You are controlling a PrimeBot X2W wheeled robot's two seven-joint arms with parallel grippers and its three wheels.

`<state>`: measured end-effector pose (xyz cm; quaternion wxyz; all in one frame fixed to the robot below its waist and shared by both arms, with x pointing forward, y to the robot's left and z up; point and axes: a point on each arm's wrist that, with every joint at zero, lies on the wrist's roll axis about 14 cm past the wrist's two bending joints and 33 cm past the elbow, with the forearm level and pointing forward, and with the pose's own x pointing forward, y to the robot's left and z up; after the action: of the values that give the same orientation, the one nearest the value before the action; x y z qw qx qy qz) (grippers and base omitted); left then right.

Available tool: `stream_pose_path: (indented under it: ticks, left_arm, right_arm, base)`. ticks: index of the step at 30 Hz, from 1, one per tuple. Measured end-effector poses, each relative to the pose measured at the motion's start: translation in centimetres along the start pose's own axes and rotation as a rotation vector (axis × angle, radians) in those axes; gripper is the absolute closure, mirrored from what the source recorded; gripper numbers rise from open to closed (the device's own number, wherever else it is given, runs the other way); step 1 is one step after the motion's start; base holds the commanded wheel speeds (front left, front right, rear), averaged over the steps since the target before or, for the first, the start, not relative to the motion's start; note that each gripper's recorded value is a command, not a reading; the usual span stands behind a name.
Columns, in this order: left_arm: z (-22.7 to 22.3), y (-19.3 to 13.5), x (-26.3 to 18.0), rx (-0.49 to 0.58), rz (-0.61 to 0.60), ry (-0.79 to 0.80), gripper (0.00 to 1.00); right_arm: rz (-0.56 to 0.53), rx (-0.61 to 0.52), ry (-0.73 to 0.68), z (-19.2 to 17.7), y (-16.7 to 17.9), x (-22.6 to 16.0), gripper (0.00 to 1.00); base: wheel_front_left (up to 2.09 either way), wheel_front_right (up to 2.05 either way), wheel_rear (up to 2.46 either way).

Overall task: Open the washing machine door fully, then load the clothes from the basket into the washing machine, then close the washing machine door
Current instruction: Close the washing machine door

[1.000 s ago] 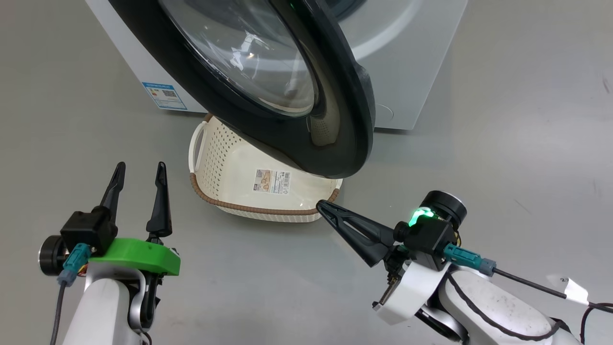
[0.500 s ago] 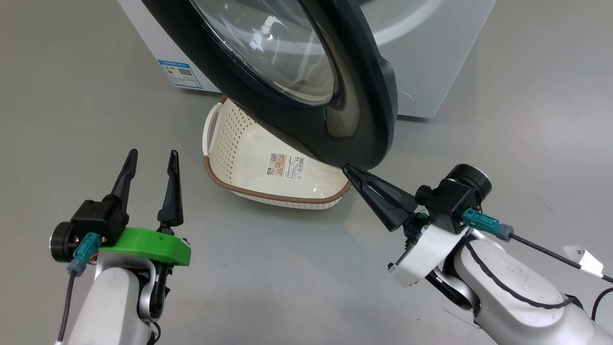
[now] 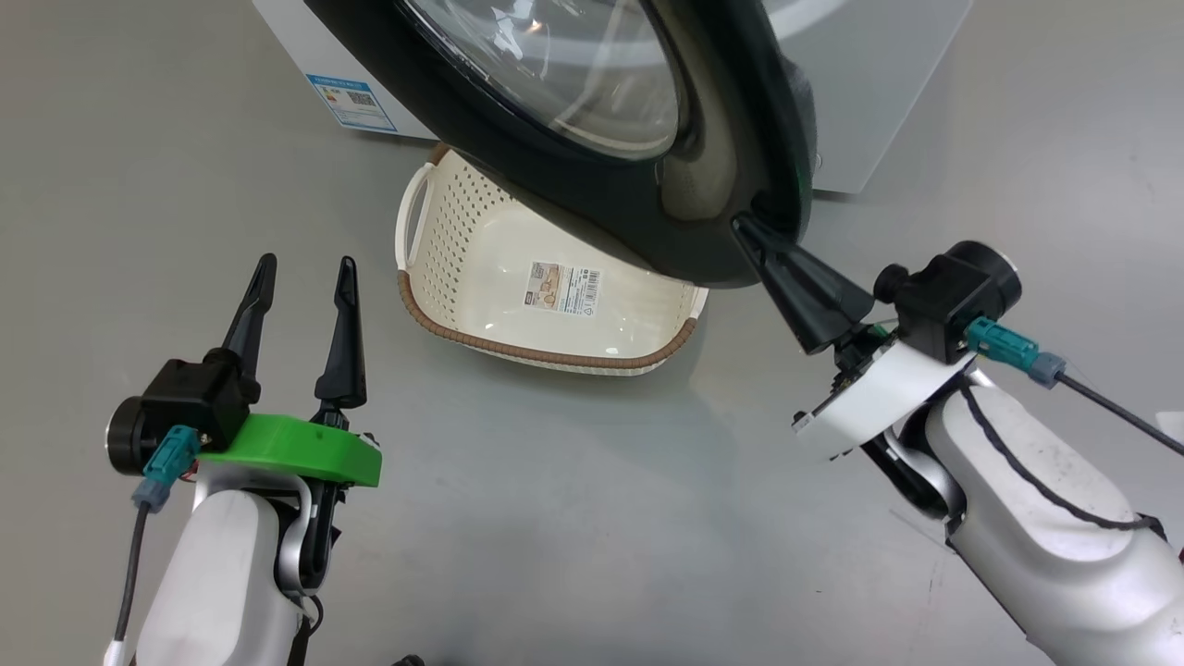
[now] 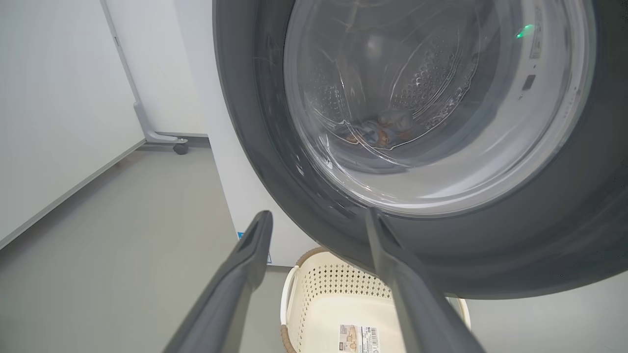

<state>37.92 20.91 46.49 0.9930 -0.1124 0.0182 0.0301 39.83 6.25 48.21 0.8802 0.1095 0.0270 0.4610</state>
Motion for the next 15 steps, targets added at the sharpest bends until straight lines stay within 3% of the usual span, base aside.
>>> stream_pose_path:
  ticks: [15]
  left_arm:
    - [-1.1, -1.3, 2.4, 0.008, -0.049, 0.023, 0.0]
  right_arm:
    - [-0.156, -0.038, -0.103, 2.6, -7.5, 2.6, 1.0]
  base:
    - [0.0, 0.0, 0.0]
